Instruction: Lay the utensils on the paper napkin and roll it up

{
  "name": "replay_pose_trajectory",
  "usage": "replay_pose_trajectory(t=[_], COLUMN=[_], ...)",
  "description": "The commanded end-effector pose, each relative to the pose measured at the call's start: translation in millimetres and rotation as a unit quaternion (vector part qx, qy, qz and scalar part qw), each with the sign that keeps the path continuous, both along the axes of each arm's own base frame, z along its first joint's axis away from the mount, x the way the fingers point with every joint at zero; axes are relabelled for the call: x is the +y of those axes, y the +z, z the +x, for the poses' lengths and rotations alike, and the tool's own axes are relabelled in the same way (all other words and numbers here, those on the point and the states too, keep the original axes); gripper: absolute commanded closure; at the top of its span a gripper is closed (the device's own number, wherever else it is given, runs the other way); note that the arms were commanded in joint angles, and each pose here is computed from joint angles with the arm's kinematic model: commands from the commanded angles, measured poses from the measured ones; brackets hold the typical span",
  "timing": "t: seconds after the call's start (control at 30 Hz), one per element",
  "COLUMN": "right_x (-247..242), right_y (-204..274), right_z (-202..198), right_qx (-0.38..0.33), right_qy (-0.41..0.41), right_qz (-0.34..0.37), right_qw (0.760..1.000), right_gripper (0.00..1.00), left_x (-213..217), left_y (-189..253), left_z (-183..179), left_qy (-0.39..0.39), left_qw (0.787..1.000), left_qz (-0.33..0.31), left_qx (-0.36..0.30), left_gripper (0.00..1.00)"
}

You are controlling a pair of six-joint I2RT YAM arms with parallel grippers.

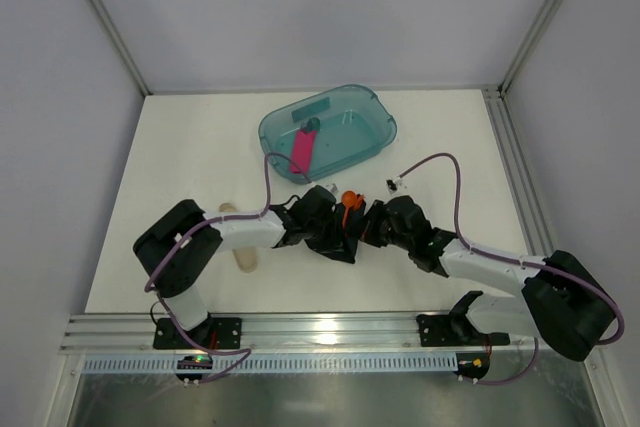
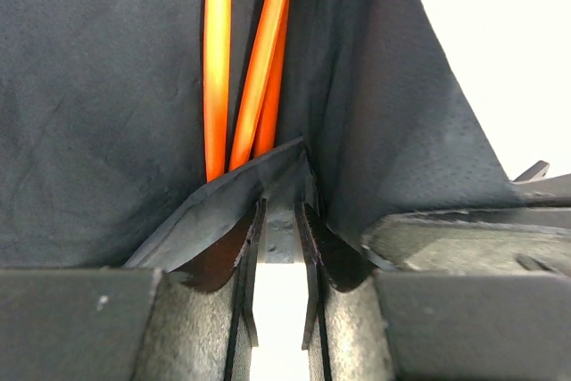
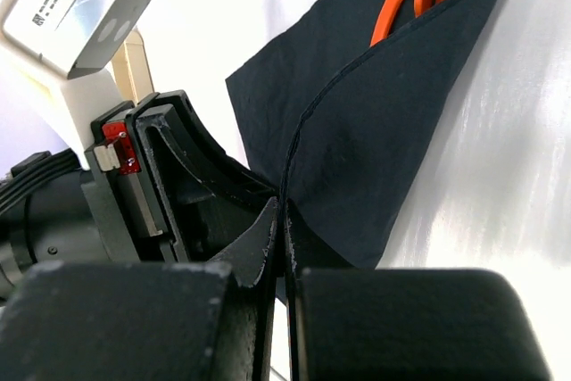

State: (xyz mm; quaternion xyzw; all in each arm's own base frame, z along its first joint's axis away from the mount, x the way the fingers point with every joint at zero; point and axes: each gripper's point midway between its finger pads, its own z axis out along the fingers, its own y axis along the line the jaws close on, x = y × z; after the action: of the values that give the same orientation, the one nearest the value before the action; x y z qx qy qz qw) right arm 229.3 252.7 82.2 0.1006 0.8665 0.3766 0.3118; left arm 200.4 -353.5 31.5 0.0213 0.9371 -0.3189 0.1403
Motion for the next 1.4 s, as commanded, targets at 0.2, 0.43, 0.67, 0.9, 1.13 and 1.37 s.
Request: replay_pose_trajectory(t=[0.2,0.43,0.67,0.9,1.13,1.37], right_x=[17.0,17.1,12.3,11.6,12.8,19.0], right_y=[10.1,9.2,6.5,5.9,7.1,5.9], right_z=[13.9,14.0,12.3,11.3,14.8,19.5], right_qx=[-0.019,-0.023,-0.023,-0.022,-0.026,-0.026], right_qy=[0.012,0.016,0.012,0.013,0.018,0.03], right_qz=[0.027,0.022,0.015,0.012,0.0,-0.01], right_qw=[0.999,0.999,1.0,1.0,0.999,0.999], right_gripper=[0.96,0.96,0.96,0.96,0.96,0.96], left_x=[-6.8,-2.1,8.3,21.7,37.5,43.9], left_y=[13.5,19.2,28.3,28.8,18.3,15.5], left_z=[6.1,5.7,5.8,8.7,11.1,20.1], left_qy=[0.001,0.009,0.017,0.023,0.038,0.05], left_qw=[1.0,1.0,0.999,0.998,0.996,0.995], left_qz=[-0.013,-0.007,0.01,0.046,0.076,0.079], left_qx=[-0.021,-0.022,-0.03,-0.04,-0.034,-0.029], left_gripper=[0.78,0.76,0.72,0.73,0.75,0.77])
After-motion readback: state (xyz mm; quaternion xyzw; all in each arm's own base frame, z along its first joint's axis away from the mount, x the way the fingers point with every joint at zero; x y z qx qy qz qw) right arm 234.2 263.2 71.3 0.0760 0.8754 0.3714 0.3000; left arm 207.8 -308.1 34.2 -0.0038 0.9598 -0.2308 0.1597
